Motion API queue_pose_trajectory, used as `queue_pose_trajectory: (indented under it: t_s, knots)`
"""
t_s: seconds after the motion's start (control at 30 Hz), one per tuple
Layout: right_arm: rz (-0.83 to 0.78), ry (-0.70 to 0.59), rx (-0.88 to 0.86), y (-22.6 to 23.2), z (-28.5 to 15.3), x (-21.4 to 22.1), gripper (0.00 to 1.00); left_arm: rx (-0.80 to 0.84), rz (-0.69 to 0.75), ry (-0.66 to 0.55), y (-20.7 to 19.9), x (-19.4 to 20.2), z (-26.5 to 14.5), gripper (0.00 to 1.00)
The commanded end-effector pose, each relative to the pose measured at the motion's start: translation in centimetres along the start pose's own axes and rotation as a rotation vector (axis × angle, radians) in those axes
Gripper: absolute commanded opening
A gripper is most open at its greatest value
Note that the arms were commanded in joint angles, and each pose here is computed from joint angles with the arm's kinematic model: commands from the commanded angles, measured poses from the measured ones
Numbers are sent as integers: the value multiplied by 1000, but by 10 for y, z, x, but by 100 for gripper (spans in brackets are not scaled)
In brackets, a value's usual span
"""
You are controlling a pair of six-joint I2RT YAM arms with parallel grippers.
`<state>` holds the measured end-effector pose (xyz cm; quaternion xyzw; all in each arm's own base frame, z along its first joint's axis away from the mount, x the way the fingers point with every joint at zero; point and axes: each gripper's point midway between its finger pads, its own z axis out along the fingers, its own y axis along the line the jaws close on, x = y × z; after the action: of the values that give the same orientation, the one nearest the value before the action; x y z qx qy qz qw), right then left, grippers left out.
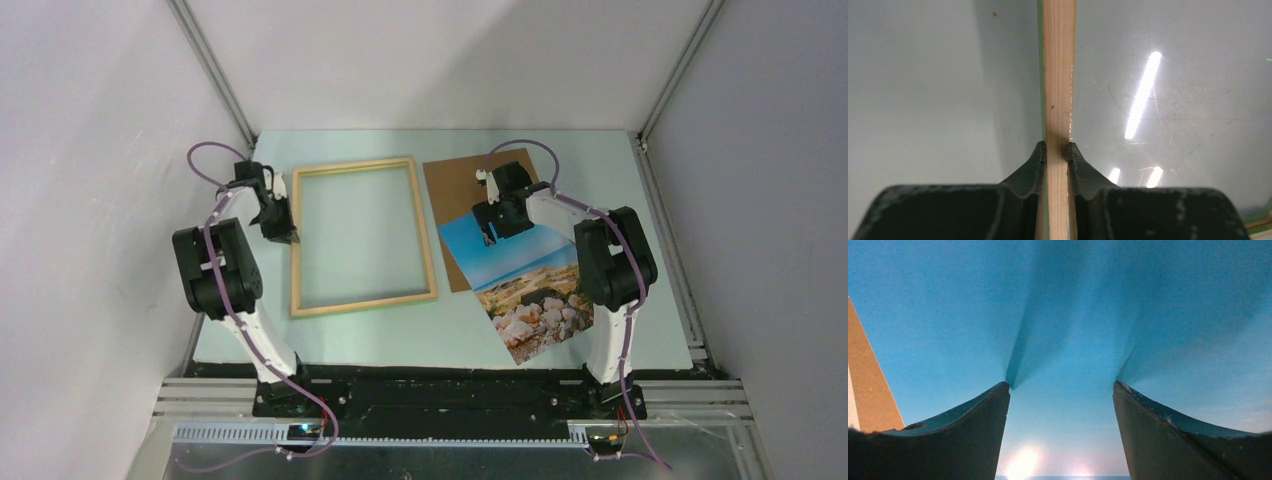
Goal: Put the photo into the frame
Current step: Adjust the photo frame at the center of the board, then turn over the photo at the center of the board.
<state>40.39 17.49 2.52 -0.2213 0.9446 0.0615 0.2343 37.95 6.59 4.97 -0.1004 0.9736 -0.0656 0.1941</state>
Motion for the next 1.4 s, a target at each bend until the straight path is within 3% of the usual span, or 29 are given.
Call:
queue_pose_trajectory:
  t_s: [0.0,0.3,0.43,0.63,0.97,1.03,1.23,1.37]
  knots:
    - [36,-49,-19,3,-20,-19,80,33,101,-35,-18,-21,5,0]
    - [56,-147,-53,8,-61,-36,86,0,170,-18,-35,-32,23,0]
    - [75,-173,-63,1,-72,-35,86,-18,192,-15,-40,-37,27,6]
    - [102,-193,-62,-9,-82,-32,87,-24,203,-2,-46,-36,31,22]
    - [185,-195,-27,-49,-98,-14,89,-37,211,-87,-50,-49,-5,70]
    - [191,-173,-13,-59,-100,-2,97,-28,224,-123,-55,-53,-19,77]
    - [229,-140,28,-102,-113,33,99,39,305,-210,-96,-47,-61,85]
    - [258,-112,3,-122,-126,60,99,174,409,-226,-152,-22,-80,87]
